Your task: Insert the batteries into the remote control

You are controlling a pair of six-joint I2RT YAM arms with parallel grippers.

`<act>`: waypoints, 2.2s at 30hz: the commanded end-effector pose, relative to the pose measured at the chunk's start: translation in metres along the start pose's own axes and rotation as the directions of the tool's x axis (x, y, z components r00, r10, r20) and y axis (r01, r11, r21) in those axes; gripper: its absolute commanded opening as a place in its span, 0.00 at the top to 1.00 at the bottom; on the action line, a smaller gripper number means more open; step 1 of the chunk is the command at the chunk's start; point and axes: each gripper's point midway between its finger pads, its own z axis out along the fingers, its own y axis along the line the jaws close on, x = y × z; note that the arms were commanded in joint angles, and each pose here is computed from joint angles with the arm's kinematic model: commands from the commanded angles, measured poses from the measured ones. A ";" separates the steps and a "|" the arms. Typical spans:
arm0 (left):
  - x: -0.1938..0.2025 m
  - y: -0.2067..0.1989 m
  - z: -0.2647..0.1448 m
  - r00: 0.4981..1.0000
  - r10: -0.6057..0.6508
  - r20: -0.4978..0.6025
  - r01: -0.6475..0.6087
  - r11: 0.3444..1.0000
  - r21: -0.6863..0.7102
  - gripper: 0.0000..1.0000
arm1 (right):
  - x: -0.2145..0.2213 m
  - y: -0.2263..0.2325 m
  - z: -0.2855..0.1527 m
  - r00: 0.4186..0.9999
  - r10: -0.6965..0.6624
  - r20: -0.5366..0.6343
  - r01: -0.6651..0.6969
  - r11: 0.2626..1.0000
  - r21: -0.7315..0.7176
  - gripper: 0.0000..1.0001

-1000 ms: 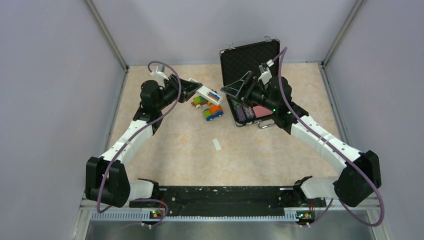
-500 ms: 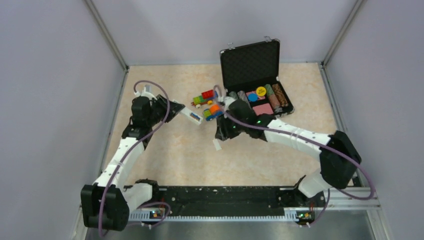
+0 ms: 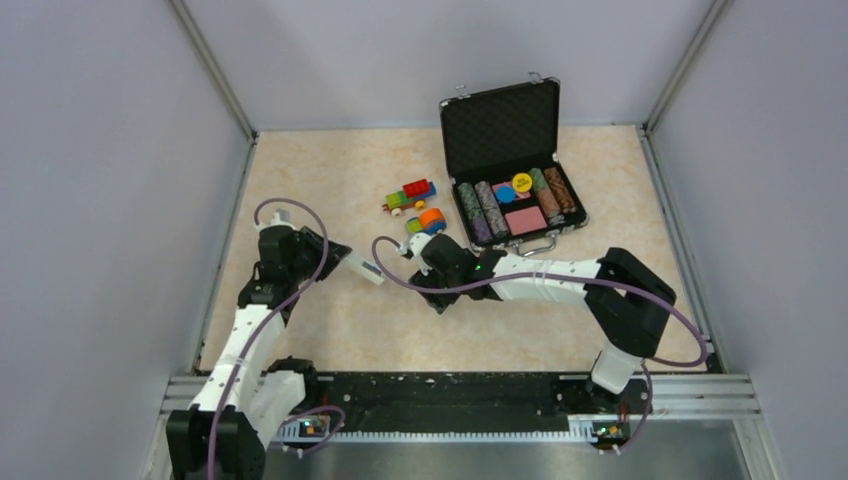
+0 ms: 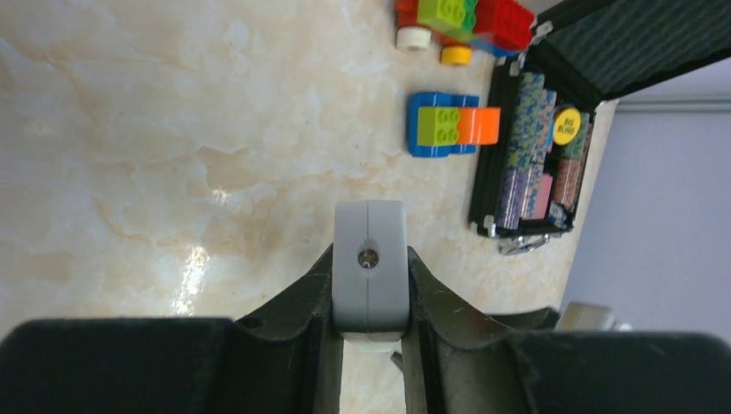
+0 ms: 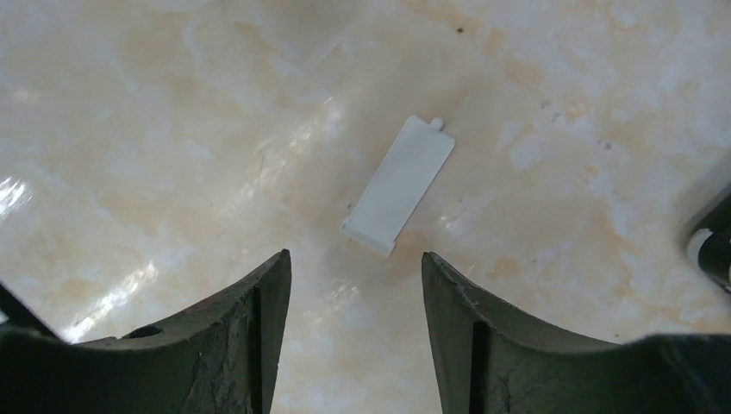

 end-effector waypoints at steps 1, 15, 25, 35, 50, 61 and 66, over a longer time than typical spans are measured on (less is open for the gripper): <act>0.022 -0.010 0.009 0.996 0.007 -0.085 0.005 0.990 0.144 1.00 | -0.022 -0.022 0.010 0.999 0.033 0.017 -0.035 0.991 0.131 0.42; 0.063 0.028 0.028 0.996 -0.052 -0.076 0.068 0.973 0.222 1.00 | 0.002 -0.008 0.028 0.960 0.268 -0.080 -0.256 0.957 0.134 0.46; 0.073 0.050 0.024 0.999 -0.052 -0.015 0.053 0.981 0.185 0.91 | 0.015 -0.015 0.031 0.940 0.314 -0.134 -0.284 0.938 0.200 0.59; 0.072 0.072 0.017 0.997 -0.066 0.030 0.063 0.994 0.093 0.46 | 0.022 -0.016 0.028 0.926 0.329 -0.185 -0.285 0.931 0.229 0.59; 0.070 0.119 0.000 0.976 -0.198 0.092 0.213 0.954 -0.212 0.29 | 0.019 -0.018 0.040 0.924 0.333 -0.186 -0.284 0.927 0.245 0.63; 0.058 0.139 -0.028 0.955 -0.234 0.182 0.290 0.864 -0.411 0.29 | 0.024 -0.017 0.038 0.918 0.342 -0.203 -0.289 0.924 0.250 0.69; 0.055 0.119 -0.027 0.954 -0.257 0.155 0.297 0.887 -0.353 0.29 | 0.021 -0.021 0.032 0.919 0.343 -0.193 -0.285 0.918 0.274 0.55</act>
